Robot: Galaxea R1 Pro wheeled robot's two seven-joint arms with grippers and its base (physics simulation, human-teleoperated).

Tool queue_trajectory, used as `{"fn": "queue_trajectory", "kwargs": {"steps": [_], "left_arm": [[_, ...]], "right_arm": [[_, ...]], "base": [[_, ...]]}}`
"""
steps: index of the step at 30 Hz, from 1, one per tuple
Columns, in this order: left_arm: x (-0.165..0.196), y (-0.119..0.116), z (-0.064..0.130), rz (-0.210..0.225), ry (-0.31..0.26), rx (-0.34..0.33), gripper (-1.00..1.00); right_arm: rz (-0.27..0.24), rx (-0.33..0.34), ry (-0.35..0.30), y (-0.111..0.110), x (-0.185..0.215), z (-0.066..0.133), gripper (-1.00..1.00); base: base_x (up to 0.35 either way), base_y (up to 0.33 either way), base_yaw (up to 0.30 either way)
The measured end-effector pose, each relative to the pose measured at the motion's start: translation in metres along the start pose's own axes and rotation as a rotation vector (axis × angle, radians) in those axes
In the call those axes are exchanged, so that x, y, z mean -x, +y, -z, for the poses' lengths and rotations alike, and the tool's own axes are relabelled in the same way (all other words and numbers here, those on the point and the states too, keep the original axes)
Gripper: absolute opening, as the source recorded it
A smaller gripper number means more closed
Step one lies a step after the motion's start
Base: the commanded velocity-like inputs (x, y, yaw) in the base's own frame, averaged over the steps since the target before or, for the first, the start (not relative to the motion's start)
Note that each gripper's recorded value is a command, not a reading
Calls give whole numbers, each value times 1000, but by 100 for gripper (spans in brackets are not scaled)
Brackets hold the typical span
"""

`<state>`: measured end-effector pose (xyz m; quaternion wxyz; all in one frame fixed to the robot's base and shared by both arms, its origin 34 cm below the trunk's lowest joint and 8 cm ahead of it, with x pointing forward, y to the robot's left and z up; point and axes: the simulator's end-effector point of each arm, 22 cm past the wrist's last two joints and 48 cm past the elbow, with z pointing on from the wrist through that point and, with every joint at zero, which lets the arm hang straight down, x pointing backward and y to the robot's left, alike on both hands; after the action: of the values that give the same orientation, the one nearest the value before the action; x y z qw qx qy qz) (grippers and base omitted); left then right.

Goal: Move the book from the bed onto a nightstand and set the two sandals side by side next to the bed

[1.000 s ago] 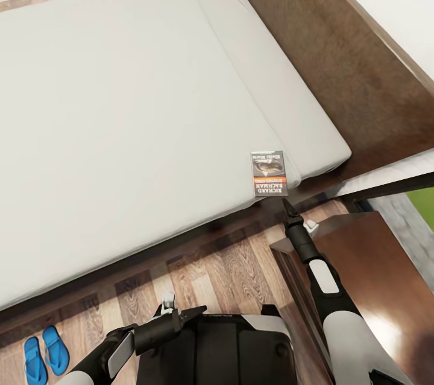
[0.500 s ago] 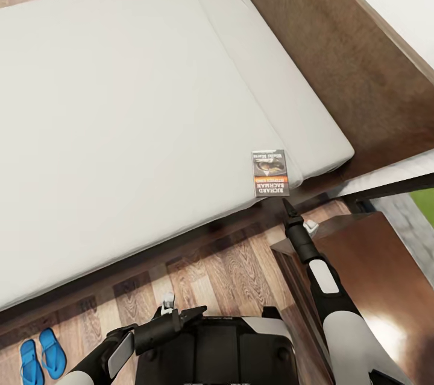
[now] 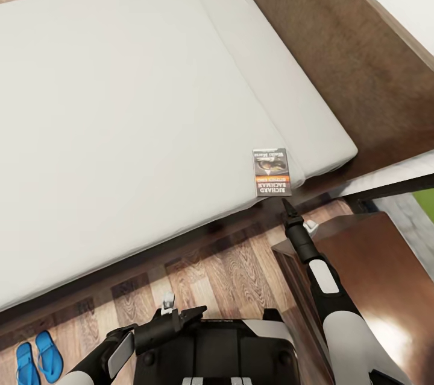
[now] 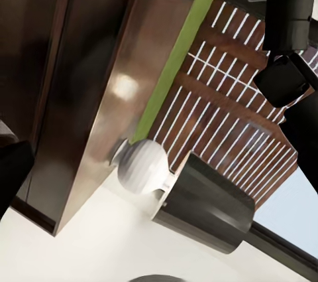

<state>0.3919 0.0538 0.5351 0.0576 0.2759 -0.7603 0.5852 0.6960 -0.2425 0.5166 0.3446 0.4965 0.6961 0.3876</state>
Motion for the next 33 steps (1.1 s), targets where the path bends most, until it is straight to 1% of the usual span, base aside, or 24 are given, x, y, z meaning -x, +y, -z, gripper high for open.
{"fn": "queue_trajectory", "kwargs": {"steps": [7, 16, 23, 33], "left_arm": [[5, 8, -3, 1, 0, 1, 100], [5, 9, -3, 1, -1, 1, 100], [5, 9, -3, 0, -1, 1, 100], [5, 8, -3, 1, -1, 1, 100]], "right_arm": [[0, 1, 0, -8, -1, -5, 100], [1, 1, -1, -8, -1, -5, 100], [1, 1, -1, -8, -1, -5, 100], [0, 1, 0, -8, -1, -5, 100]], "base": [[0, 0, 0], [1, 0, 0], [145, 0, 0], [15, 0, 0]]}}
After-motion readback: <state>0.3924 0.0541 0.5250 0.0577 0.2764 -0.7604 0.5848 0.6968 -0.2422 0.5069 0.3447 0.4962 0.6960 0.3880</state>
